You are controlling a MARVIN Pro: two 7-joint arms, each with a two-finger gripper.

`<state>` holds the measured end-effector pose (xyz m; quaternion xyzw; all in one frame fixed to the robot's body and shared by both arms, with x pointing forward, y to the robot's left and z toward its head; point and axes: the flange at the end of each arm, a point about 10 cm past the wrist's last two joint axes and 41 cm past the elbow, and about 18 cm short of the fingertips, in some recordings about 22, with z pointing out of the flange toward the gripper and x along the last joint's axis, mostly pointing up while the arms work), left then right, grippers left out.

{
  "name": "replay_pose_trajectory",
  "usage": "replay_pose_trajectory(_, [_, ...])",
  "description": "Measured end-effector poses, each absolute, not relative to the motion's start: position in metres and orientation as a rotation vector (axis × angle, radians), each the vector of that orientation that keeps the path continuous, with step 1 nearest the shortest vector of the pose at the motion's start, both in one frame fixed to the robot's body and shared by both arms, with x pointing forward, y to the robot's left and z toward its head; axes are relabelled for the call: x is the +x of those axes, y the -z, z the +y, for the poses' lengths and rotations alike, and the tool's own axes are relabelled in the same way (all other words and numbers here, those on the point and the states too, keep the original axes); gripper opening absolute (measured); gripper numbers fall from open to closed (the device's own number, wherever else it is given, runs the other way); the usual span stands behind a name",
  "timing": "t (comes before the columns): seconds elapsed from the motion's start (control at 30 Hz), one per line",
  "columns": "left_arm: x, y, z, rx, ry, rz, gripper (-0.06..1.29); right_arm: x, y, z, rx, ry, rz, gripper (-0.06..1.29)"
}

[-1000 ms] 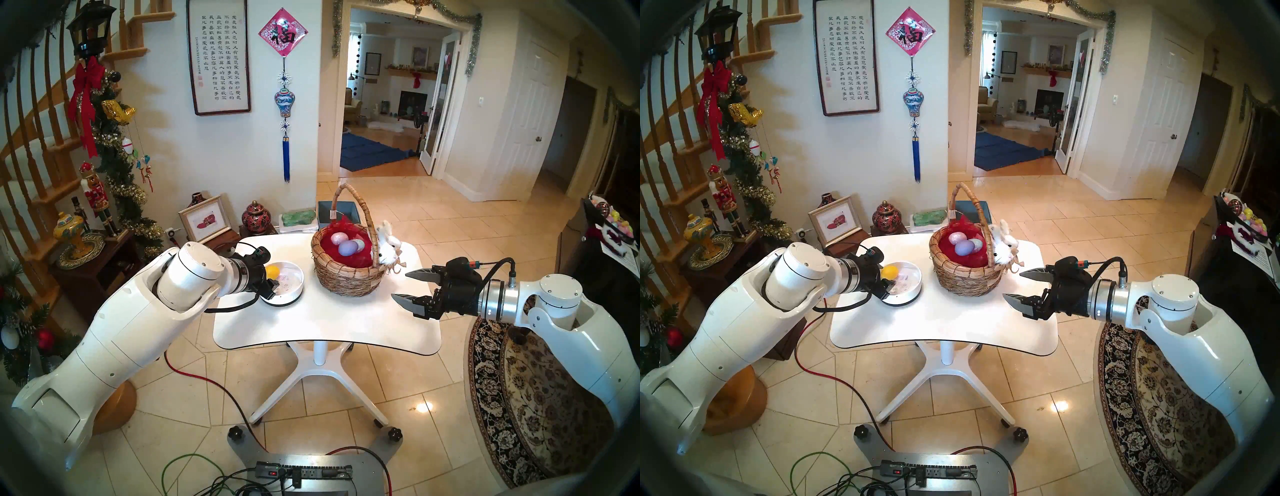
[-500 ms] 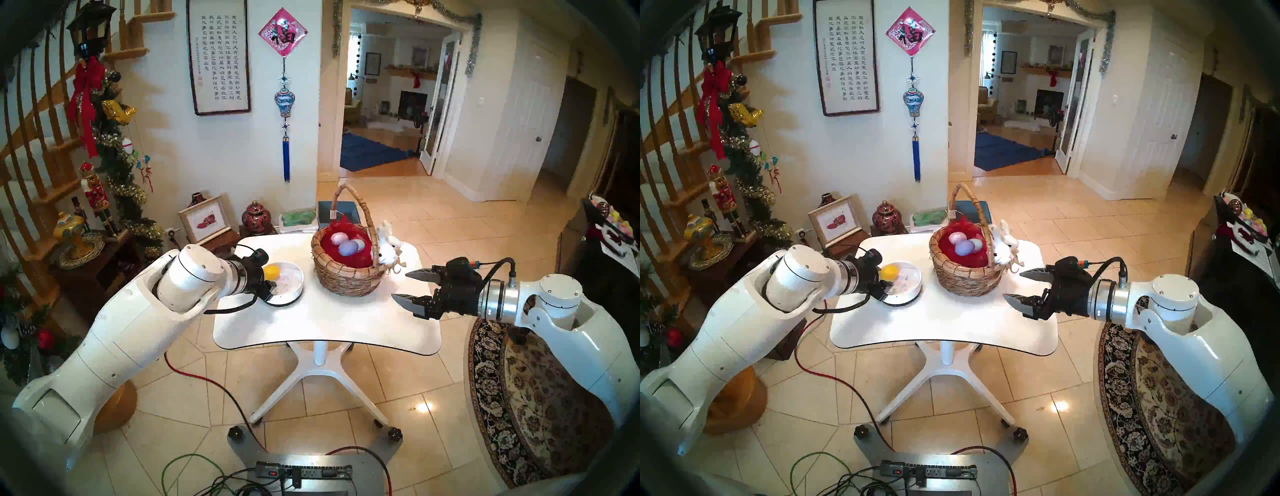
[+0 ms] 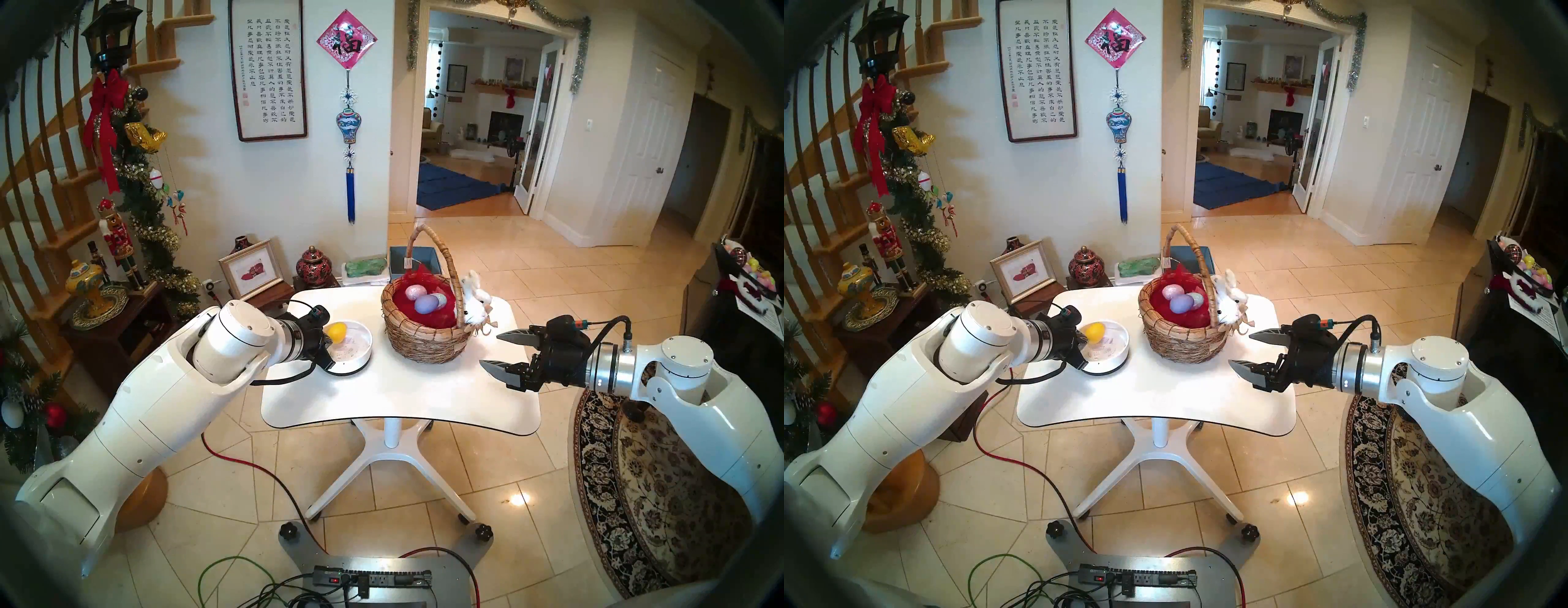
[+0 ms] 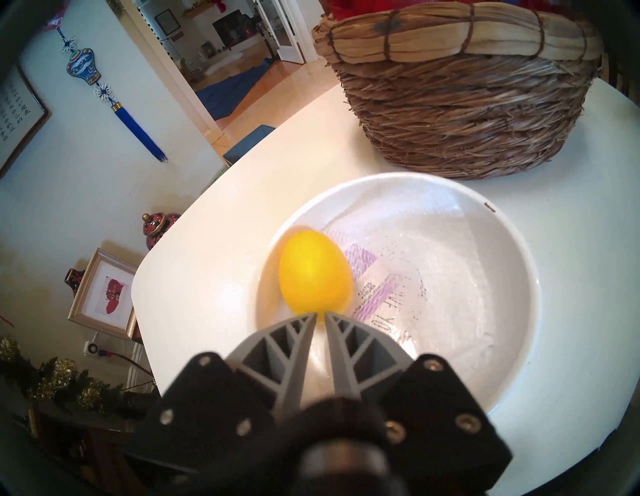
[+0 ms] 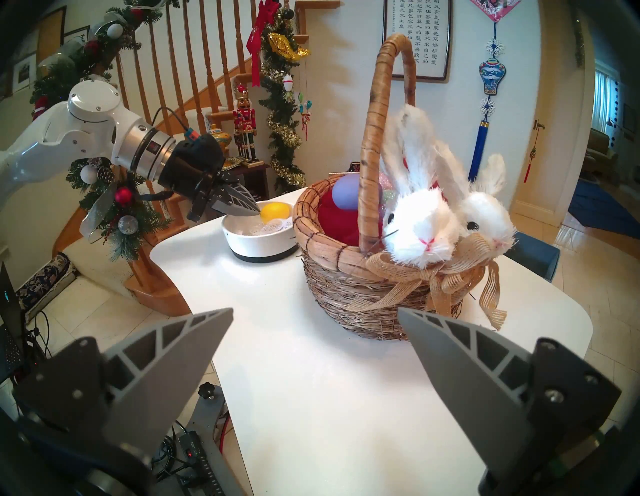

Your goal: Put easter egg into basket

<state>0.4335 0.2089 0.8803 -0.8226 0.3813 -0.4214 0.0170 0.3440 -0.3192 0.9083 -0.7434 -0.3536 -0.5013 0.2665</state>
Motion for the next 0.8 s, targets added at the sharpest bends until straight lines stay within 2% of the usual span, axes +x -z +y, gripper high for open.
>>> replay_pose_trajectory(0.37, [0.427, -0.906, 0.204, -2.553, 1.406, 1.204, 0.26, 0.344, -0.908, -0.319, -2.007, 1.353, -0.955, 1.24])
replay_pose_trajectory(0.8, [0.435, -0.895, 0.208, -2.601, 1.364, 1.148, 0.28, 0.344, -0.908, -0.319, -2.007, 1.353, -0.955, 1.24])
